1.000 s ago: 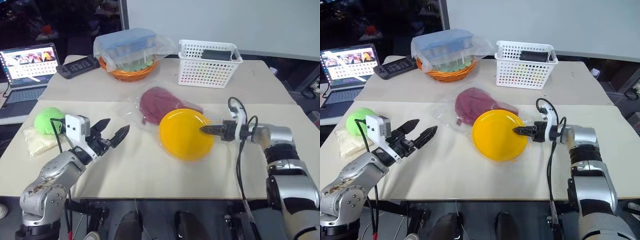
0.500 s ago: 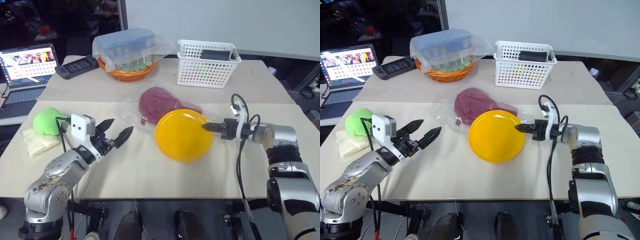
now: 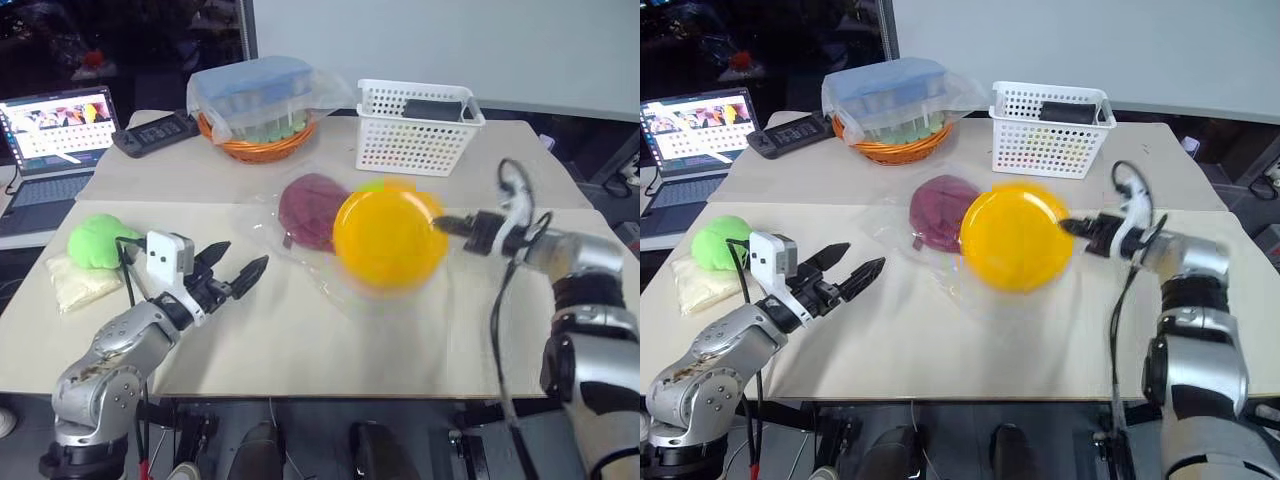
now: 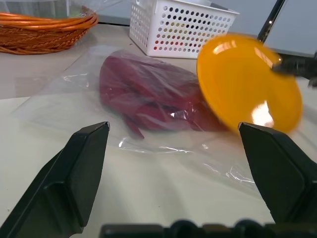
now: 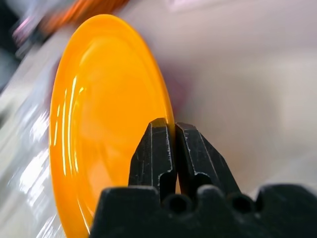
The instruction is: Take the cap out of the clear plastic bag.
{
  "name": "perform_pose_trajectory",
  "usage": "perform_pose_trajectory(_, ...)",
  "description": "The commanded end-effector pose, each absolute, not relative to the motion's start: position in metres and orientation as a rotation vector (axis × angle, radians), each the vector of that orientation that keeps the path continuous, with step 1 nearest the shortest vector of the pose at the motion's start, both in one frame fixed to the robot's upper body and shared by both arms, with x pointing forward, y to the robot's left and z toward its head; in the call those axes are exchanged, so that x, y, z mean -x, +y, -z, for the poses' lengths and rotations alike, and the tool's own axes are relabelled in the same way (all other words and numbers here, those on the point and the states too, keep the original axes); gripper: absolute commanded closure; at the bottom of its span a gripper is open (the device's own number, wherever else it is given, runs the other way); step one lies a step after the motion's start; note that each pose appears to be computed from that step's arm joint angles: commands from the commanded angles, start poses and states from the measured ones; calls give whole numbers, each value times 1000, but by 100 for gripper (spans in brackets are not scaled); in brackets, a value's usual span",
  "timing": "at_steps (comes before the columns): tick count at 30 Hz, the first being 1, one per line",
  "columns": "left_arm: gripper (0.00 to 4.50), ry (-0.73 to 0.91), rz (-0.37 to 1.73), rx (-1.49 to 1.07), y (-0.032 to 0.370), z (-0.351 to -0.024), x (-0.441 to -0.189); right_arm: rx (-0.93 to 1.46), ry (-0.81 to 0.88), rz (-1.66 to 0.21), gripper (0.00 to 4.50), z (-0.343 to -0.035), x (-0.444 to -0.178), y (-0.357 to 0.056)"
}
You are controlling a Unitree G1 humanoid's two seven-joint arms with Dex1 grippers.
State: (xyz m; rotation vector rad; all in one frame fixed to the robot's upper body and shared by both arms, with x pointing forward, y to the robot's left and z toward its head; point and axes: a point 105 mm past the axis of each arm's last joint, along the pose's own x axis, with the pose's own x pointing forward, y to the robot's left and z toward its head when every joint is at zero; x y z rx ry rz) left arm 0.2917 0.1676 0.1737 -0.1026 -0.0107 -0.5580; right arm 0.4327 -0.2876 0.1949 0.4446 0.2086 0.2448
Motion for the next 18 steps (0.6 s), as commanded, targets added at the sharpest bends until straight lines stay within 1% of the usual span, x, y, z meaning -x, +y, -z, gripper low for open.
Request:
perform_pose_trajectory(1, 0, -50, 567, 88, 164, -182, -289, -523, 43, 156, 447, -216, -426, -360)
perform_pose_trajectory(3, 0, -48, 568, 88, 163, -181, -289, -570, 21, 309, 447, -211, -418, -384)
perform_pose_trajectory(5, 0, -44, 572, 84, 161, -180, -289, -623, 33, 434, 447, -199, -409, -401)
perform_pose_trajectory(8, 0, -44, 577, 80, 157, -180, -291, -688, 62, 609, 447, -172, -391, -423)
perform_pose_trajectory(11, 0, -48, 582, 80, 155, -181, -292, -737, 53, 707, 447, -159, -378, -436)
perform_pose_trajectory(14, 0, -46, 593, 78, 154, -180, -292, -795, 8, 745, 447, -155, -372, -443)
perform_pose_trajectory(17, 0, -43, 596, 76, 154, -180, -293, -823, -25, 822, 447, -147, -357, -457)
perform_pose_trajectory(18, 0, -44, 597, 75, 154, -180, -293, -838, -43, 824, 412, -148, -356, -459)
